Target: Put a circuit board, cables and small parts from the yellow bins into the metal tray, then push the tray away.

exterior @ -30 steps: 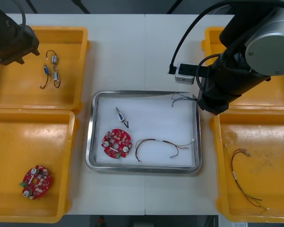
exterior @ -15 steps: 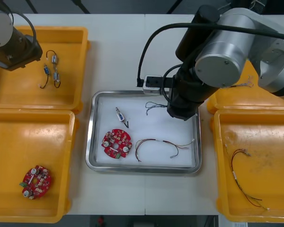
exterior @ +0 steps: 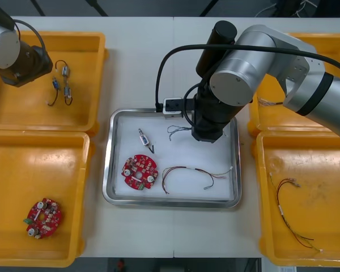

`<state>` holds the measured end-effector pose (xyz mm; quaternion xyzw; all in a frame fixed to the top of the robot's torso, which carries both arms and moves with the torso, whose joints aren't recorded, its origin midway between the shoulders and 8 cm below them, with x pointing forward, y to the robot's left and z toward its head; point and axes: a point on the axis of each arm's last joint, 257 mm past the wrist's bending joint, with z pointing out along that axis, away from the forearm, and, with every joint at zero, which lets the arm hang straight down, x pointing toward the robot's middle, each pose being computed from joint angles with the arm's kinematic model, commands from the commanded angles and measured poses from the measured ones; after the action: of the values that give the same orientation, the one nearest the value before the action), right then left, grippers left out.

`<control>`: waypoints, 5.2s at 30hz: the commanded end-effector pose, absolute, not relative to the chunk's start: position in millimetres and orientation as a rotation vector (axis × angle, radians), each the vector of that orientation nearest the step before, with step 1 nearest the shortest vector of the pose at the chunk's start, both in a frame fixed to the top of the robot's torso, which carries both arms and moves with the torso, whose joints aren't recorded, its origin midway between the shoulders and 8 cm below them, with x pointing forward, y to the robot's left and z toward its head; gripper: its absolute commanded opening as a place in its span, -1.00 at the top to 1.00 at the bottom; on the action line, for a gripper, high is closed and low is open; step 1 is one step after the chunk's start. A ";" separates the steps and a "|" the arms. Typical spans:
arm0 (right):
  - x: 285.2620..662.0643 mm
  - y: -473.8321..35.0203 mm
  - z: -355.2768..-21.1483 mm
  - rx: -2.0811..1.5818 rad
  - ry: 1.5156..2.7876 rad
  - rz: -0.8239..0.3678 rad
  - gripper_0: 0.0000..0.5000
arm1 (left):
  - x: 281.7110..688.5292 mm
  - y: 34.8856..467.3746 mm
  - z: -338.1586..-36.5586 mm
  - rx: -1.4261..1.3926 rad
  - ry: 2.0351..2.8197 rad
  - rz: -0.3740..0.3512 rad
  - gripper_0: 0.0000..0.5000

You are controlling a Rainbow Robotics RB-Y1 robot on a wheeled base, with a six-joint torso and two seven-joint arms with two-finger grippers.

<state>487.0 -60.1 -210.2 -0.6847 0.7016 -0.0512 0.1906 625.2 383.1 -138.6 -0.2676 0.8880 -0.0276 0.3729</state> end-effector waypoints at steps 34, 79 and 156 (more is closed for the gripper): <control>471.7 -107.8 -128.6 -1.510 2.334 -0.039 -1.00 | 657.6 344.9 -157.8 -0.505 2.239 -0.067 -0.79; 407.2 -368.3 -122.4 0.054 2.666 -0.055 -1.00 | 648.4 364.1 -122.1 -0.500 2.282 0.072 1.00; 410.8 -388.4 -137.0 0.166 2.704 0.006 -1.00 | 487.2 51.1 -200.3 -0.835 2.471 -0.338 1.00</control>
<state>411.6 -376.2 -149.0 0.0597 0.9770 0.0135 0.2044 496.7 76.4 -195.6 -0.2960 0.9145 -0.1006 0.2568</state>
